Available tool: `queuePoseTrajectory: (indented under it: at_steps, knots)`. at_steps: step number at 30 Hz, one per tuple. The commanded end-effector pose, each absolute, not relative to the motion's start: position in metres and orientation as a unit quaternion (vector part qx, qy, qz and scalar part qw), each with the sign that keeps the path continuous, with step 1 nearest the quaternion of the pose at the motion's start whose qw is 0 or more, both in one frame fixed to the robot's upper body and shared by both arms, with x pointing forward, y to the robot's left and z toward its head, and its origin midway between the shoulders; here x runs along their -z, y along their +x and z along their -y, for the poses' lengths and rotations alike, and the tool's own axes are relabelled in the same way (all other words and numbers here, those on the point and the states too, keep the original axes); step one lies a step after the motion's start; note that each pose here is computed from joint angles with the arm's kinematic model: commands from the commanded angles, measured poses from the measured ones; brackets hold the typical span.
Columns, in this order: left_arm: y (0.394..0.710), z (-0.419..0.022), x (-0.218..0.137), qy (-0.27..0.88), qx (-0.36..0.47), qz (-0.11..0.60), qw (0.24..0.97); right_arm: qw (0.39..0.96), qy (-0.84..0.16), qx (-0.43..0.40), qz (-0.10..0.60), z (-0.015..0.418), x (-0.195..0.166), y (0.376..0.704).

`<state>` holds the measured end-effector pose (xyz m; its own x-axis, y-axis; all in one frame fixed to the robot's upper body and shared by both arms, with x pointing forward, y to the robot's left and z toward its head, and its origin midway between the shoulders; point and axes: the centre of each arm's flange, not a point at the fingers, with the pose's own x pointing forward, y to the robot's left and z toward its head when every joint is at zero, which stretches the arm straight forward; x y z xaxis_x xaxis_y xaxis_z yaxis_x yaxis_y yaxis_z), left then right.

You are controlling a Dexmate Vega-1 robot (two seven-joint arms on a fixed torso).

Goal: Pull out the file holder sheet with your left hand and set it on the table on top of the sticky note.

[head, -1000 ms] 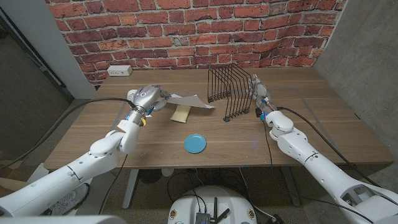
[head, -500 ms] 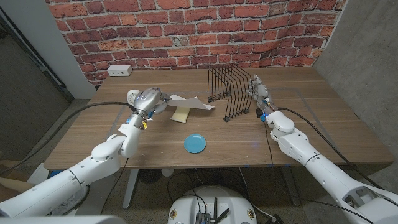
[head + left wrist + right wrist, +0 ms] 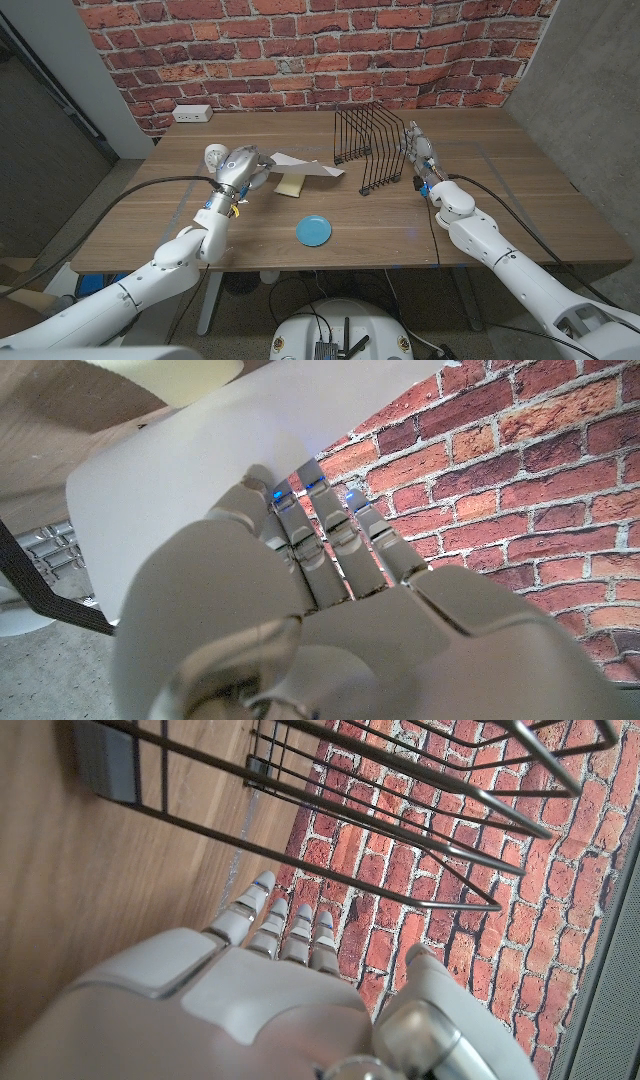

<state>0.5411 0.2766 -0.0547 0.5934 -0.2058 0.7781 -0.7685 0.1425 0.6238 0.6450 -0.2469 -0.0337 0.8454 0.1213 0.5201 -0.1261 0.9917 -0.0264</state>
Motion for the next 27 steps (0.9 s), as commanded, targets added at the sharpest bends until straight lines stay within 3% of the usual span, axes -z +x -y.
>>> queuePoseTrajectory:
  at_steps: [1,27]
  knots:
    - [0.540,-0.276,0.072,0.610,-0.219,0.374,0.664,0.960,0.004,-0.067,0.272,0.247,0.035,0.643]
    - [0.536,-0.287,0.068,0.604,-0.206,0.363,0.679,0.960,0.007,-0.064,0.274,0.244,0.037,0.638]
